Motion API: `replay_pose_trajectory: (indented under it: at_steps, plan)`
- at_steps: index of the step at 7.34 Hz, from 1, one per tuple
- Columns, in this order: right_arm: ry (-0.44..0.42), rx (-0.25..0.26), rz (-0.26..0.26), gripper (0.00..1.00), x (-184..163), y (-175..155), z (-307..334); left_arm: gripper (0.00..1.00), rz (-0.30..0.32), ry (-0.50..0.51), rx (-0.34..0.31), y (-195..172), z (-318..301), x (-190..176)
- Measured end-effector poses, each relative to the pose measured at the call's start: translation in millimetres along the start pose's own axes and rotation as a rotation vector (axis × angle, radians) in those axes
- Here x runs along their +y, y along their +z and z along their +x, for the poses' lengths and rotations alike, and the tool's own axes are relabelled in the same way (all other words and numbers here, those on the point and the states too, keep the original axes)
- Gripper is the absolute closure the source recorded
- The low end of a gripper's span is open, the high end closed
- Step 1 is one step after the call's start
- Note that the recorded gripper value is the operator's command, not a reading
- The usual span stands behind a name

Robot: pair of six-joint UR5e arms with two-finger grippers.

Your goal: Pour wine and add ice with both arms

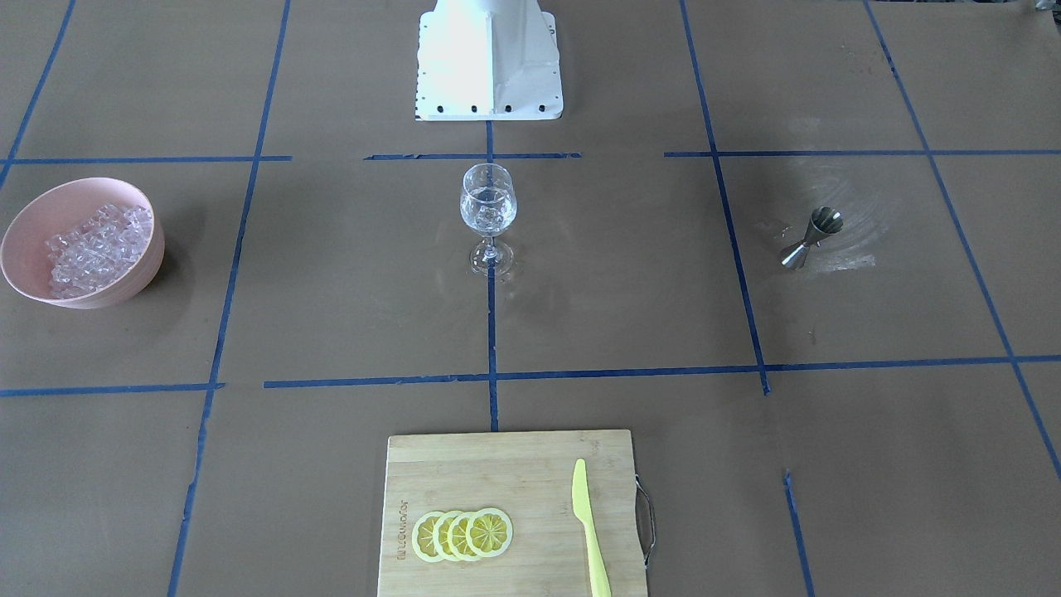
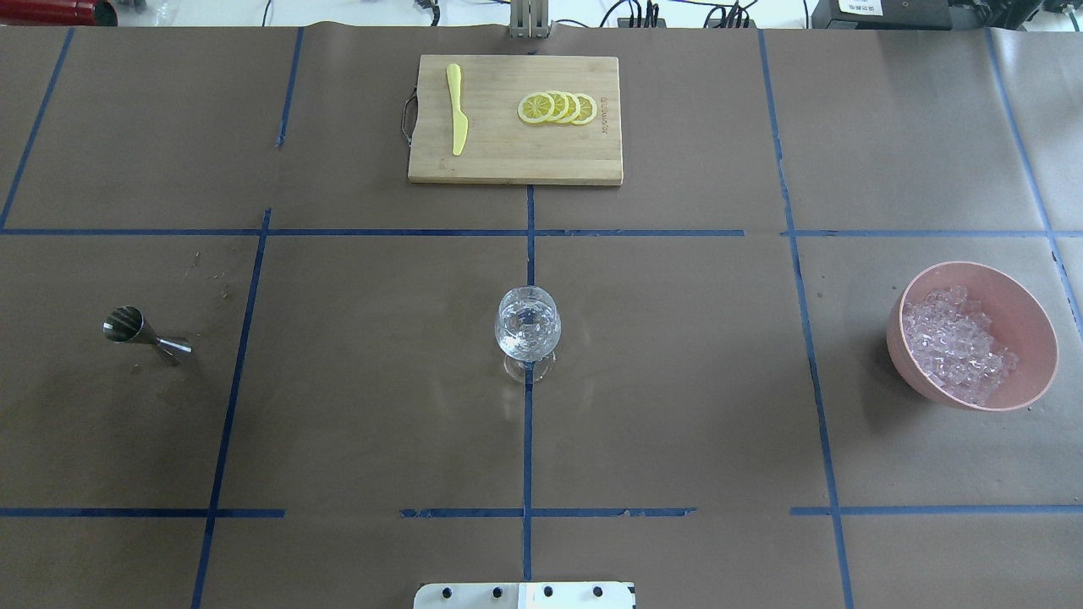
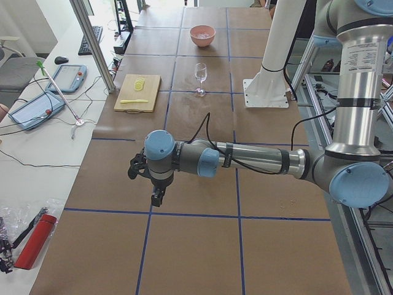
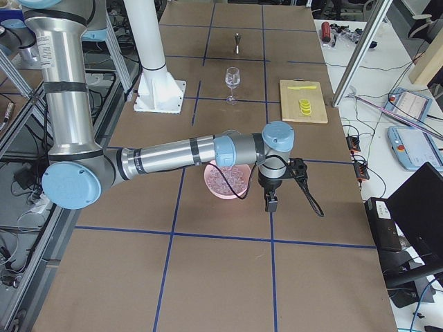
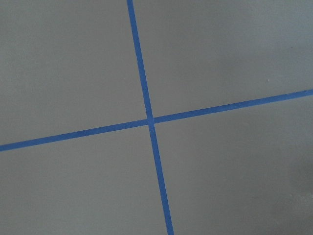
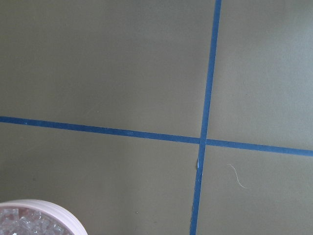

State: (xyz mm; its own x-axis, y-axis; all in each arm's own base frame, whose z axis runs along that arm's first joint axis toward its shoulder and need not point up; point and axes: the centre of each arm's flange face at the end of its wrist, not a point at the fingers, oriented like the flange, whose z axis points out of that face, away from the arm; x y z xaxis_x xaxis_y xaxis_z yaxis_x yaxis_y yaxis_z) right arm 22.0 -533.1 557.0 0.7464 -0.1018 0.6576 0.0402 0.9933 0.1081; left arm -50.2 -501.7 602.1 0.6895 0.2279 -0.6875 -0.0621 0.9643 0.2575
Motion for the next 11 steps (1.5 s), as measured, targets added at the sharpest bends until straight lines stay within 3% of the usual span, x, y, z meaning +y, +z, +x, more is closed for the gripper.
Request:
replay_pose_trajectory:
  at_steps: [4, 7, 11]
  plan:
    - [0.019, -0.022, -0.013, 0.00, 2.8, 4.9, 2.3, 0.00, 0.040, 0.035, 0.006, -10.8, 8.6, -3.1]
    - [0.022, -0.059, -0.015, 0.00, 4.1, 5.6, -0.3, 0.00, 0.025, 0.024, 0.001, -2.6, 3.1, 9.1]
    - [0.022, -0.060, -0.013, 0.00, 13.8, 5.0, -0.3, 0.00, -0.005, -0.005, 0.004, 11.7, -9.1, 25.3]
